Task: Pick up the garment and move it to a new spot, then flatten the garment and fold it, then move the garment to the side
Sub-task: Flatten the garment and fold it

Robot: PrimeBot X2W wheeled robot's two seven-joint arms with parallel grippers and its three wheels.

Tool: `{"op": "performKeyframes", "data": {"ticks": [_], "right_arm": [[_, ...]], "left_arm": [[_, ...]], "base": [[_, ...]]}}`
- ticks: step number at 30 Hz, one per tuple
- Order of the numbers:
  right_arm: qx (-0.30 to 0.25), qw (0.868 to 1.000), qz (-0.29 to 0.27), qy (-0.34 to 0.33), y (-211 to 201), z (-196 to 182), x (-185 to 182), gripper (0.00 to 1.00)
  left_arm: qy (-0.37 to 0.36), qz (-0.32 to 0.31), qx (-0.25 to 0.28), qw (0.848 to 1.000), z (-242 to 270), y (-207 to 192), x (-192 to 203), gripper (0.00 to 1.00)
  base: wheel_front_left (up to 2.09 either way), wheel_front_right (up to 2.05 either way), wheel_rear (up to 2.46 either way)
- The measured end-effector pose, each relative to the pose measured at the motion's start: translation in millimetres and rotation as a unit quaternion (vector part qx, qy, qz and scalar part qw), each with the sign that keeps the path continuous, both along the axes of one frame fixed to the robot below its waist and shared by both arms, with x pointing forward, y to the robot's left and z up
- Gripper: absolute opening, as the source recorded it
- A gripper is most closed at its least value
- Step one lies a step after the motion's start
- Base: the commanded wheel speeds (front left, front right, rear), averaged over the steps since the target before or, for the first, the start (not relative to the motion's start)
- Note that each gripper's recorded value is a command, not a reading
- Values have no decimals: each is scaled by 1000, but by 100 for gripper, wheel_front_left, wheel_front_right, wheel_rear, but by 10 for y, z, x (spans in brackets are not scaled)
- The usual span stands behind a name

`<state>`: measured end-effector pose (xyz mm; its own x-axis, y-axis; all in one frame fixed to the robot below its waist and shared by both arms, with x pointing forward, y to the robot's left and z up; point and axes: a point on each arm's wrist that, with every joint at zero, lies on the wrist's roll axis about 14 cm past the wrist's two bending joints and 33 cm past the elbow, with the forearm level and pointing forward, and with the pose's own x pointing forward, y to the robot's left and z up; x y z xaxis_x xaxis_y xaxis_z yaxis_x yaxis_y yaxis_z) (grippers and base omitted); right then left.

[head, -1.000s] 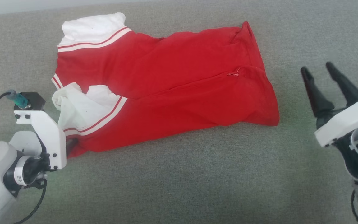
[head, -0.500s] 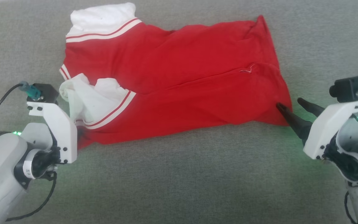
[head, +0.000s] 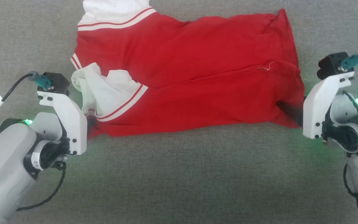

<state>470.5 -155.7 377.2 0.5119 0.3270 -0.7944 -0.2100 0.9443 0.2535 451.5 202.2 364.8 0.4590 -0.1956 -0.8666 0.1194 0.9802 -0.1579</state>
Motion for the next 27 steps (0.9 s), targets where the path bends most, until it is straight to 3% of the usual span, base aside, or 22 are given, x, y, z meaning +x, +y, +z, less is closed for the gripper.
{"op": "performKeyframes", "data": {"ticks": [1, 2, 14, 27], "right_arm": [[-5, 1000, 6, 8, 6, -17, 2, 25], [-8, 1000, 10, 11, 13, -24, 8, 0], [-7, 1000, 20, 6, 8, 113, 47, 0], [-8, 1000, 24, 2, -178, 408, -262, 0]], "left_arm": [[0, 2, -1, 1000, -4, 0, 4, 0], [-1, 3, -1, 1000, -9, 6, 5, 0], [-8, 4, -1, 1000, 67, 49, -18, 0], [-10, -14, 41, 999, 368, 154, -313, 0]], "base": [[0, 0, 0], [0, 0, 0], [0, 0, 0], [0, 0, 0]]}}
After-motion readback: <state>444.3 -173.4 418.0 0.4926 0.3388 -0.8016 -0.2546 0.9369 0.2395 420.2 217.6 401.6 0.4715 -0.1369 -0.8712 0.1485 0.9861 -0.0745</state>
